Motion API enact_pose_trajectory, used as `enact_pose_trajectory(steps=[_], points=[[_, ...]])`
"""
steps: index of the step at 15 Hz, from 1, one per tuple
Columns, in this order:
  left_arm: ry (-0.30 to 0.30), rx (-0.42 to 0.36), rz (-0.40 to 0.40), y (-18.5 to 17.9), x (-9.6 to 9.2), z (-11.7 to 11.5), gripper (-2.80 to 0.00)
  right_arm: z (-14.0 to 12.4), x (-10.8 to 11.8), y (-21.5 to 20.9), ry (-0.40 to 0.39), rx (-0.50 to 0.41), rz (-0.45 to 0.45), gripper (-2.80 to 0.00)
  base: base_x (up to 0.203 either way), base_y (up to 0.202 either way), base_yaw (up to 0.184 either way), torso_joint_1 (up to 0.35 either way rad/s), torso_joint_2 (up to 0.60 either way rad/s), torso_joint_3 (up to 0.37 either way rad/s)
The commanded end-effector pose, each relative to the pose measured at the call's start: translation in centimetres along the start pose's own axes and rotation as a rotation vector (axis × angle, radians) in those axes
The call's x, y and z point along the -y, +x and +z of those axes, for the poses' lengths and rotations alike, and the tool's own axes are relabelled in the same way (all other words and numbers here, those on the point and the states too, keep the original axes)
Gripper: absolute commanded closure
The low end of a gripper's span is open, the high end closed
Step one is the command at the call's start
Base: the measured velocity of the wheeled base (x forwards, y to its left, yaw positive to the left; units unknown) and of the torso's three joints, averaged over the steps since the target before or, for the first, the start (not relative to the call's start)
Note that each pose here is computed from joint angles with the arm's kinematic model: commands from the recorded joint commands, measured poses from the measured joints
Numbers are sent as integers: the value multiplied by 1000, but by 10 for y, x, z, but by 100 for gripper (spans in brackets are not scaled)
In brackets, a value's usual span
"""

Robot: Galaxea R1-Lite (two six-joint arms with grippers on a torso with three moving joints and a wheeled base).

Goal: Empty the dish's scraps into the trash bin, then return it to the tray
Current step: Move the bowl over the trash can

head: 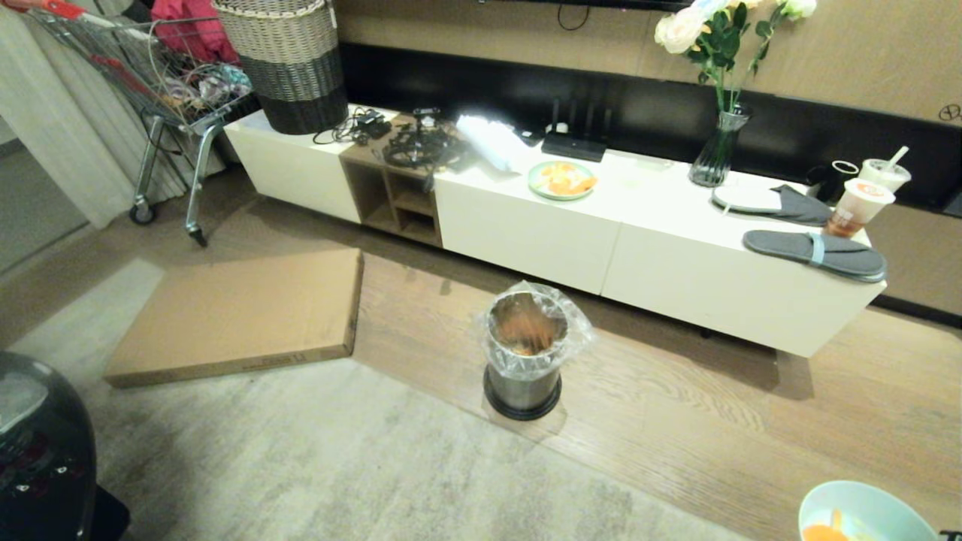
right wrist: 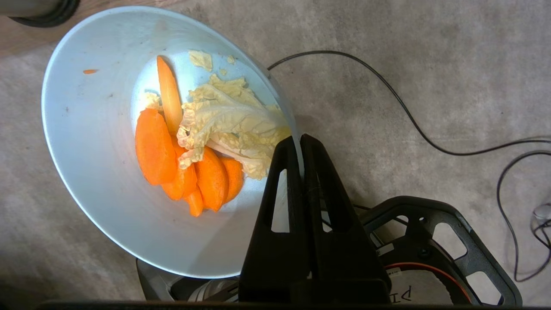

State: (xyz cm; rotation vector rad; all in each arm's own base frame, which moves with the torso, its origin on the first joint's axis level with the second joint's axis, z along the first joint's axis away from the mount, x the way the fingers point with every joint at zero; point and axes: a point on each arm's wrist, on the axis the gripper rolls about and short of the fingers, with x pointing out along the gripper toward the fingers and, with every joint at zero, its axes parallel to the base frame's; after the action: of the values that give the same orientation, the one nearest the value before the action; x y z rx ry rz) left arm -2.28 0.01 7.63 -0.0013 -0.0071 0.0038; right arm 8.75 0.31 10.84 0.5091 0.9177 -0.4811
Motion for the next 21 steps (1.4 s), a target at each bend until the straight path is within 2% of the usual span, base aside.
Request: enact_pose_trajectory(steps=[1,6,15,21], points=[[0,1,1,0,0,0,0,1,0,0,4,2,-3,0,0,0,0,3,2,-198],[3,1,1,0,0,0,0,9,-7,-3,9,59,36,0,0,0,0,5,2,-196],[4,1,1,0,0,0,0,19,-15,-3,-64,165,103,0,0,0,0,5,7,-196],[1,1,1,0,0,0,0,26,-23,0,-49,203,138,0,0,0,0,0,2,-195]])
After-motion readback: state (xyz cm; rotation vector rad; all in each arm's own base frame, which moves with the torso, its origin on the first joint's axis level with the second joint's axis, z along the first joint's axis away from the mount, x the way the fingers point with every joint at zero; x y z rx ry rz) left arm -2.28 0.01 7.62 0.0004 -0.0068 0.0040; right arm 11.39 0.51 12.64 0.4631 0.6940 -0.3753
